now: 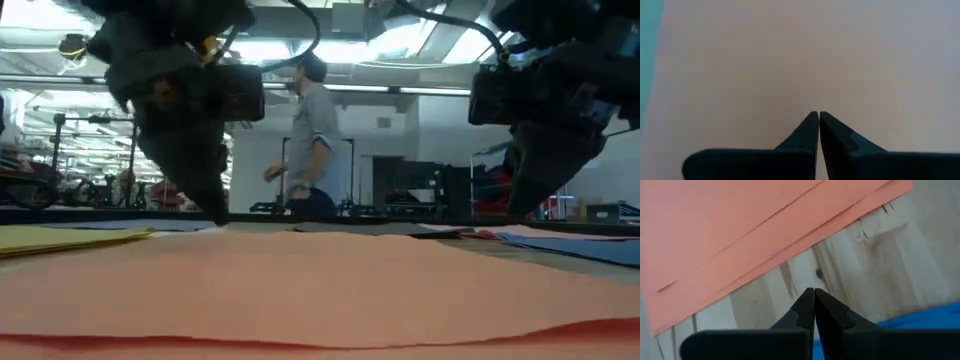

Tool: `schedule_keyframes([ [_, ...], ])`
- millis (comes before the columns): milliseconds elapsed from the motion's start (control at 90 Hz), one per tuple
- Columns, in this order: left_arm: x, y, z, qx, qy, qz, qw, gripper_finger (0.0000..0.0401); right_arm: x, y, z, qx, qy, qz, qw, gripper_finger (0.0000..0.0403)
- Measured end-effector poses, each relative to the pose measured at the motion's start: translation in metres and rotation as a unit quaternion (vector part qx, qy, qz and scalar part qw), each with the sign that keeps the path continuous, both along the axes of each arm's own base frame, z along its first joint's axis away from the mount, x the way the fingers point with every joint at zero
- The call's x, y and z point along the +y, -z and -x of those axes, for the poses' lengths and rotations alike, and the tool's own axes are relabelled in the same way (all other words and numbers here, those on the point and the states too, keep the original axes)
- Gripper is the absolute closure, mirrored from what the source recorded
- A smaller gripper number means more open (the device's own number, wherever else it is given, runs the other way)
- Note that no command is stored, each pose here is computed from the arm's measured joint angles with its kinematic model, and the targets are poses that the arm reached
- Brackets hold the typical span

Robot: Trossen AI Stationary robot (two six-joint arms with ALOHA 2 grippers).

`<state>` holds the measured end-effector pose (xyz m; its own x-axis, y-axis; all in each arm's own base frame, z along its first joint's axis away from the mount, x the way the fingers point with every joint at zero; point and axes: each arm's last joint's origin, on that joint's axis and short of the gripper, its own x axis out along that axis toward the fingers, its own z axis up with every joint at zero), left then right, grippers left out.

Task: Organize paper
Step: Stack the orange paper on top of the stacked orange papers

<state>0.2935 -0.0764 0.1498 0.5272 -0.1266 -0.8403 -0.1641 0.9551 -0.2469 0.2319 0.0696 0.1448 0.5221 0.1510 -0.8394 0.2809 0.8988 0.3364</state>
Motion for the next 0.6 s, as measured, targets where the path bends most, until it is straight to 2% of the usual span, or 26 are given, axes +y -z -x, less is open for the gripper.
schedule_keyframes([
  [122,-0.006,-0.005,0.007,0.07,0.008,-0.011,0.997,0.0401,0.0,0.0,0.0,0.002,0.001,0.002,1.0,0.0403],
  [244,-0.013,-0.003,0.016,0.105,0.003,-0.011,0.994,0.0401,-0.001,0.002,0.0,0.007,0.002,0.002,1.0,0.0403],
  [444,-0.016,0.009,0.017,0.122,-0.01,-0.009,0.992,0.0401,-0.007,0.014,-0.005,0.031,0.011,-0.002,0.999,0.0403],
  [600,-0.019,0.016,0.008,0.102,-0.01,-0.001,0.995,0.0401,-0.01,0.019,-0.008,0.031,0.008,0.004,0.999,0.0403],
])
